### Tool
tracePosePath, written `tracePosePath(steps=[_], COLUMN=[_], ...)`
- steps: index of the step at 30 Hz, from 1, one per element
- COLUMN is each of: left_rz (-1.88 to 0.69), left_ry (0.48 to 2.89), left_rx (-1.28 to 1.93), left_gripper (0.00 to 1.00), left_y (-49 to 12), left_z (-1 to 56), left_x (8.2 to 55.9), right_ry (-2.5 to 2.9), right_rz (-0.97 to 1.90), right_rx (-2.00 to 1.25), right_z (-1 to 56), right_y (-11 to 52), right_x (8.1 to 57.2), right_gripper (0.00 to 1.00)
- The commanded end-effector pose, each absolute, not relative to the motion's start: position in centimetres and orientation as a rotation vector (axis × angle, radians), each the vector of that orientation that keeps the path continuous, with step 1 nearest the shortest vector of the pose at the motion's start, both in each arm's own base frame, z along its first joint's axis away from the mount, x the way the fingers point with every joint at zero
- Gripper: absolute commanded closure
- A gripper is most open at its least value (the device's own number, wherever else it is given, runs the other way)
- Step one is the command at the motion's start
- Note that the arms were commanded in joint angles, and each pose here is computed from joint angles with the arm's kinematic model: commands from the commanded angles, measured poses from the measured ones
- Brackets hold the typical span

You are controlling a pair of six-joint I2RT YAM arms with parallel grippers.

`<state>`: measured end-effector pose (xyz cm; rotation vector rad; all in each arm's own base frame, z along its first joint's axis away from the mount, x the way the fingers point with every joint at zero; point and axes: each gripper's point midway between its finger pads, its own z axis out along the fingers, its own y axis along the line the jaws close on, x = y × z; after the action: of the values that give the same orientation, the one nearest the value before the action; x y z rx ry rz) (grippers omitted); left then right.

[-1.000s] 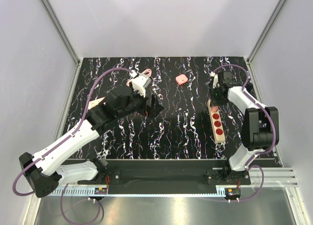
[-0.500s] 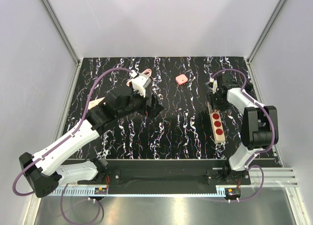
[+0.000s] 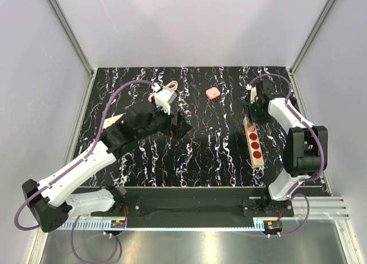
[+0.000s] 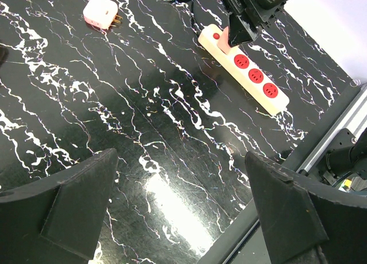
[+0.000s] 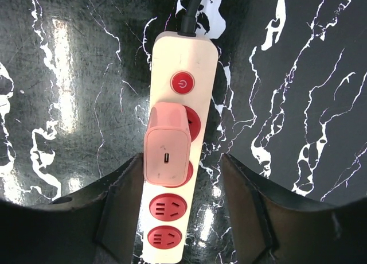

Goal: Insert the plug

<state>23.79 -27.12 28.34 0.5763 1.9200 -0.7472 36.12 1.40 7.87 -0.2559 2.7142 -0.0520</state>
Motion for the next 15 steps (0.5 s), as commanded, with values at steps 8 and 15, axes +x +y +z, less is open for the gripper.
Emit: tracePosePath(steps=[8,15], left_rz=[-0.776,-0.78], left_ry=[1.835,1.833], left_rx=[0.562,0.562], left_gripper=[0.01,0.01], left_y=[-27.1,-27.1], left_z=[30.7,30.7], left_x=[23.8,23.7], right_ry=[2.726,2.841], right_rz=[-0.033,0.034], right_rx=[-0.244,-0.264], right_z=[8.1,4.0], right_y=[1.5,2.1], right_x=[36.1,33.5], right_gripper=[0.7,1.0])
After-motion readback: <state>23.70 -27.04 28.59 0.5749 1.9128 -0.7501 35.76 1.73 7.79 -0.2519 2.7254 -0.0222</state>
